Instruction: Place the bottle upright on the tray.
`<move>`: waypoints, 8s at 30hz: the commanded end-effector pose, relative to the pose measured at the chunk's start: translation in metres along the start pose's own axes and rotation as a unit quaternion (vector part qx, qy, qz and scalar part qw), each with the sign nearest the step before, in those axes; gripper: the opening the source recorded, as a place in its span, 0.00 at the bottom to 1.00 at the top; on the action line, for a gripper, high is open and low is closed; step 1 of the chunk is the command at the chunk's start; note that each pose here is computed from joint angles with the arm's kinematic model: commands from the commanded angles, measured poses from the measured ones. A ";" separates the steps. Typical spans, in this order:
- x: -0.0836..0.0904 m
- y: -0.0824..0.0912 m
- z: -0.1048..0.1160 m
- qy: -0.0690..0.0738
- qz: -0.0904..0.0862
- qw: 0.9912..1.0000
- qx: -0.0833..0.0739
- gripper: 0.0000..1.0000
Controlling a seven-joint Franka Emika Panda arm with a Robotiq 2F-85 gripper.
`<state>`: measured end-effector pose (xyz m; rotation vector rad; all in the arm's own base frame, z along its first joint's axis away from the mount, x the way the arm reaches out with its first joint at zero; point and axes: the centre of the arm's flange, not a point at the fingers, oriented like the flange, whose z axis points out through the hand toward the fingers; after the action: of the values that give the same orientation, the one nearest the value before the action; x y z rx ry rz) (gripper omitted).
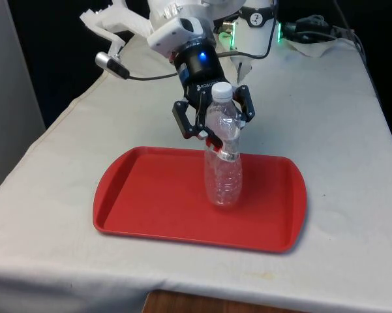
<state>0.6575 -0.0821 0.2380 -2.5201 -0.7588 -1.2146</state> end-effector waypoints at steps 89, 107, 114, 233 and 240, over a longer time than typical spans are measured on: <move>-0.012 0.024 0.010 0.000 0.008 0.999 0.037 0.00; -0.013 0.023 0.012 0.003 0.008 0.999 0.040 0.00; -0.014 0.023 0.013 0.002 0.007 0.999 0.041 0.00; -0.009 0.016 -0.073 0.027 -0.011 0.998 0.049 1.00; -0.004 0.015 -0.080 0.030 -0.020 0.998 0.052 1.00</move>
<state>0.6112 -0.1305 0.2850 -2.3855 -0.8380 -1.2243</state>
